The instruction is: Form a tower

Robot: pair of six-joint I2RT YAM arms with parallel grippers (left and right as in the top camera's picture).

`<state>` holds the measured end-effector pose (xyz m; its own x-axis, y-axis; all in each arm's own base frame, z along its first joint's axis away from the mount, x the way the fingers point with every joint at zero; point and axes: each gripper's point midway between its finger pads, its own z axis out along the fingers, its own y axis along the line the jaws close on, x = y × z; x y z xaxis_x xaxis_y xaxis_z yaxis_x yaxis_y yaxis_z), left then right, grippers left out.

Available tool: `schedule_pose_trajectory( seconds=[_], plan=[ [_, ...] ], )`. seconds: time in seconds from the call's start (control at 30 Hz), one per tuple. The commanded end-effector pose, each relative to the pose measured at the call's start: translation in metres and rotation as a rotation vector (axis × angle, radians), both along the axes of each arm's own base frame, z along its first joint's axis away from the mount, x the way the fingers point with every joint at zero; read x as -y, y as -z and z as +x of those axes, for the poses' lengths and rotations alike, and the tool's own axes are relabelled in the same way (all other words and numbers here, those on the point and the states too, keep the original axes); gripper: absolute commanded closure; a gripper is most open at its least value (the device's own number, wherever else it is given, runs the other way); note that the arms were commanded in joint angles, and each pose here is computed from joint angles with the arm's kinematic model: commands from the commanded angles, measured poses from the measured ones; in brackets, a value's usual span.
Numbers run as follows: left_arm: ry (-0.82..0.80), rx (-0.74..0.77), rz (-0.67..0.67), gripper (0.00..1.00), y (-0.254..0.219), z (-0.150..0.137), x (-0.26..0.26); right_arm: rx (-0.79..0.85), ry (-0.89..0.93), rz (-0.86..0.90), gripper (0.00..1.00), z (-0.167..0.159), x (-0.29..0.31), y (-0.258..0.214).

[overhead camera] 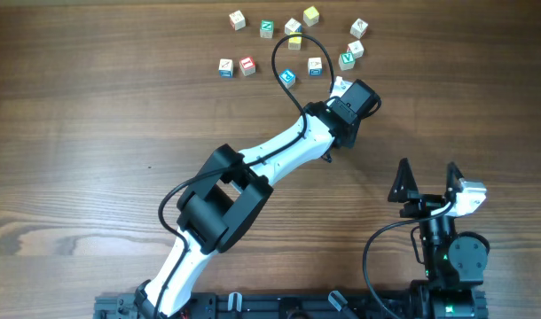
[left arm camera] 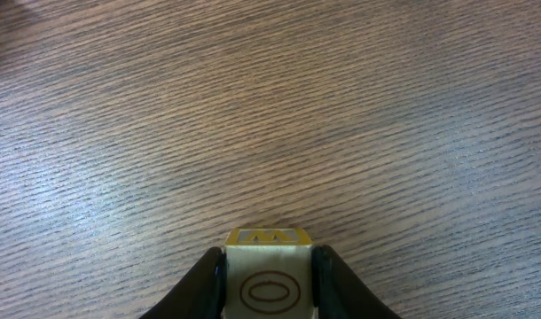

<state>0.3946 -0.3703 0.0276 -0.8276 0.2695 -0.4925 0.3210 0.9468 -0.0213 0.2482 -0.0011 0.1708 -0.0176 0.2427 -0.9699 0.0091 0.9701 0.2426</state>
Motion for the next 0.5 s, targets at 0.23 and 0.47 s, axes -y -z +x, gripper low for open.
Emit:
schedule_pose_trajectory(
  seconds=[0.23,0.47],
  plan=[
    [-0.032,-0.052,-0.007,0.71,0.009,-0.011,-0.001,0.008,0.011,-0.007,0.0,0.0,0.002,-0.002],
    [-0.023,-0.082,-0.002,0.72,0.012,-0.017,-0.002,0.008,0.011,-0.007,0.0,0.0,0.002,-0.002]
  ],
)
